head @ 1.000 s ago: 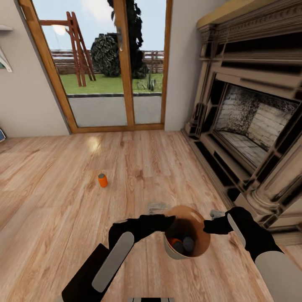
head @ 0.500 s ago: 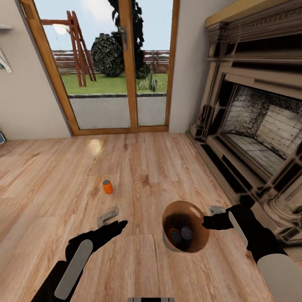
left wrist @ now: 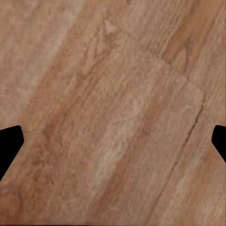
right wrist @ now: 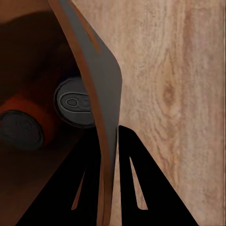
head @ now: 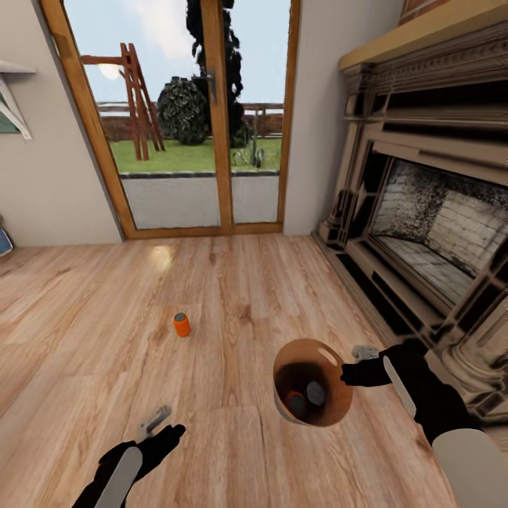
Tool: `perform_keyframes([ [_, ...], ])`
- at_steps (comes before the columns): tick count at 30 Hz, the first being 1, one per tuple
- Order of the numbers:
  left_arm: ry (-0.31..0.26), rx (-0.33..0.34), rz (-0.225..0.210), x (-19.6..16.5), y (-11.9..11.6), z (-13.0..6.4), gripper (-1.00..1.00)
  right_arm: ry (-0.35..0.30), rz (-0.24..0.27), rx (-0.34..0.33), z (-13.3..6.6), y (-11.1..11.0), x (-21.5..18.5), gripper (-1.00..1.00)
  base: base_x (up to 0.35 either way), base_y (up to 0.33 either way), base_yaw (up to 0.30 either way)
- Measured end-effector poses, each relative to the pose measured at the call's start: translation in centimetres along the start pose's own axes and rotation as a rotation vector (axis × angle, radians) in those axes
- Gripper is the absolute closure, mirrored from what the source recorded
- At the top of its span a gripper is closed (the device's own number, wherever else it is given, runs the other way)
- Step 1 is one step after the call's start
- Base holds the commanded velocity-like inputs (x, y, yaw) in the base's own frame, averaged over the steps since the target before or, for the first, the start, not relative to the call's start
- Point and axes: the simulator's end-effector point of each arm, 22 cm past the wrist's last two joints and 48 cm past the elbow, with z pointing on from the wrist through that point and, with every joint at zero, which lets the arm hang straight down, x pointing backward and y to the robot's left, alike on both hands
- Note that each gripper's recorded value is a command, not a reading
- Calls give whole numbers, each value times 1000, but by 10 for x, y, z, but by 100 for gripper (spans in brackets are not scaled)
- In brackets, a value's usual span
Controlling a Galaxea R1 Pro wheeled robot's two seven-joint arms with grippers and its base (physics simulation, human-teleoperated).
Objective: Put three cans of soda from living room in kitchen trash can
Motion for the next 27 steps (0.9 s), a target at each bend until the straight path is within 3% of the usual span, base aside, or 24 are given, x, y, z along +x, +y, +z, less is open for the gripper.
perform_keyframes([
  [2, 11, -14, -12, 4, 7, 3, -100, -8, -4, 1, -4, 1, -3, 100, 0, 0, 0],
  [3, 42, -25, -57, 15, 17, 9, -100, -12, -4, -2, -6, 3, -4, 100, 0, 0, 0],
  [7, 54, 4, -121, 16, 15, 9, -100, -28, -6, -7, -14, 6, -10, 100, 0, 0, 52],
  [12, 46, 75, -125, 11, -2, 3, -100, -46, -19, 8, -24, 6, -16, 100, 0, 0, 252],
  [27, -2, 114, -124, -7, -17, -13, -100, -93, -25, -7, -48, 16, -29, 100, 0, 0, 272],
])
